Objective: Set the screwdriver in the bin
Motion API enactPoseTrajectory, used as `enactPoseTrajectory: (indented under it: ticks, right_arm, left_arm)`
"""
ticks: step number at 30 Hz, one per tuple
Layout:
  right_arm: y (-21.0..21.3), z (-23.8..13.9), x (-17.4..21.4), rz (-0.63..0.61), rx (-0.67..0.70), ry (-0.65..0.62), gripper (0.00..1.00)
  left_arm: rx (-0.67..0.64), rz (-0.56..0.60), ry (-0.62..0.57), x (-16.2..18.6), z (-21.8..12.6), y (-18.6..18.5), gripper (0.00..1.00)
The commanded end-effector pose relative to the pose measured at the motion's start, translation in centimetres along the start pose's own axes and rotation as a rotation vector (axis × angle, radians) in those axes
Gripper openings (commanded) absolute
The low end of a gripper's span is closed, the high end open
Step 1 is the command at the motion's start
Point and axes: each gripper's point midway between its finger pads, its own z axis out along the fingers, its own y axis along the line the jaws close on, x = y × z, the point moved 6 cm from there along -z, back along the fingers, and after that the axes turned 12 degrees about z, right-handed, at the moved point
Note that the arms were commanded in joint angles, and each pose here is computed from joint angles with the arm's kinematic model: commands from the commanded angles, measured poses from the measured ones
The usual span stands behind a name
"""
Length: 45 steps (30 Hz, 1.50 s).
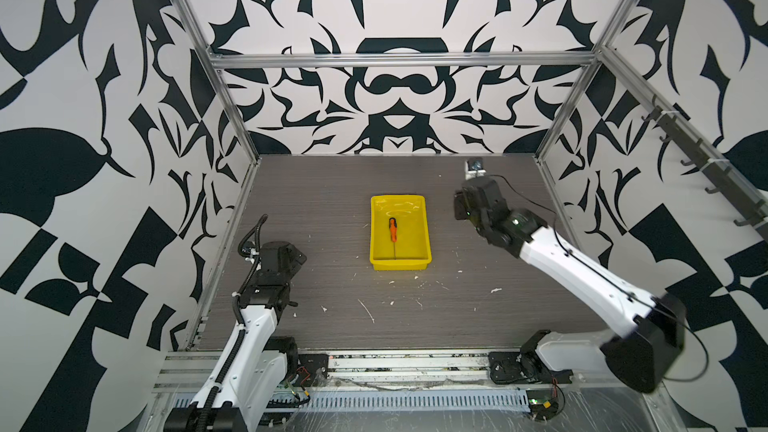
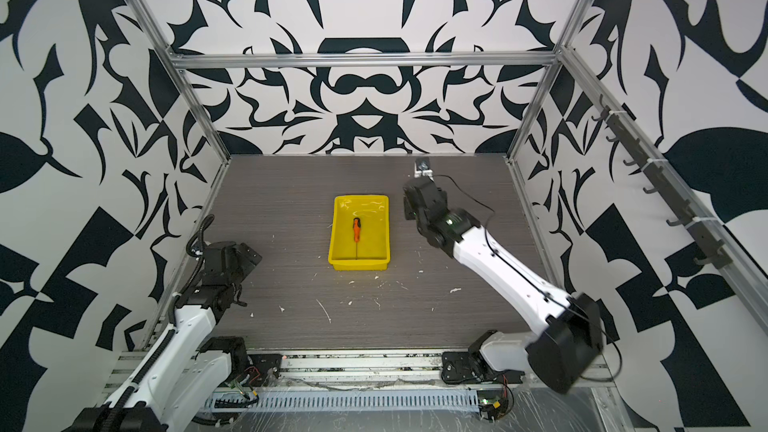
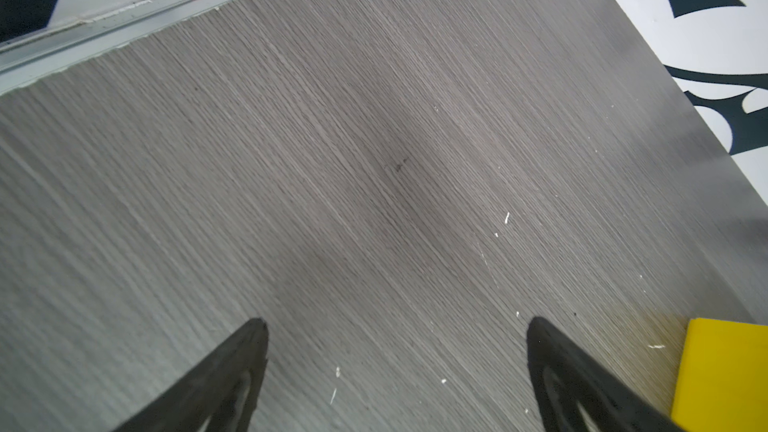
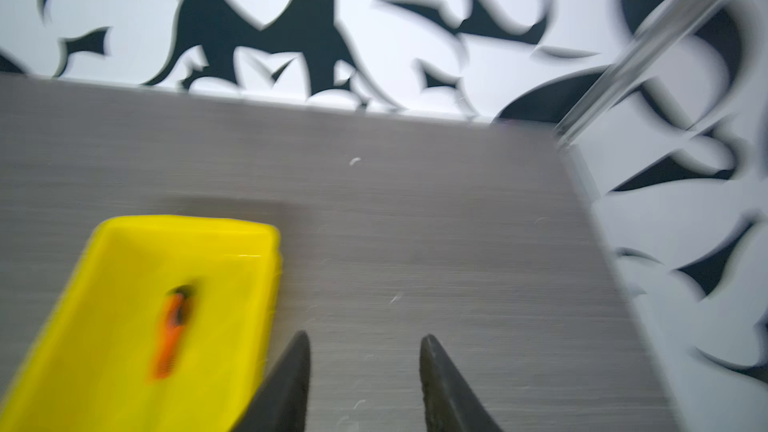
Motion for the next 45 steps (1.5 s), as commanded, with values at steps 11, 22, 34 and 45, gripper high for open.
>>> enactPoseTrajectory:
  ticks: [11,22,34,45]
  right_arm:
    - [-5.7,3.5,6.7,-0.242,0.138,-0.245,0.55]
    - [-9.9,7.6,11.3,-0.012,0.127,-0.151,0.59]
    - [-12.3,10.8,10.5,0.051,0.262,-0.020,0.59]
    - [-13.0,8.6,13.2,0.086,0.208,-0.245,0.98]
  left_arm:
    - [0.034,-0.017,-0.035,-1.1,-0.7,-0.5,1.00]
    - [0.030,-0.004,-0.008,-1.1,-0.2,-0.9,1.00]
    - [0.021,-0.002,0.001,-1.1,0.0,-0.9,1.00]
    - [-0.023,-0.055,-0.039,-1.0,0.0,-0.1,1.00]
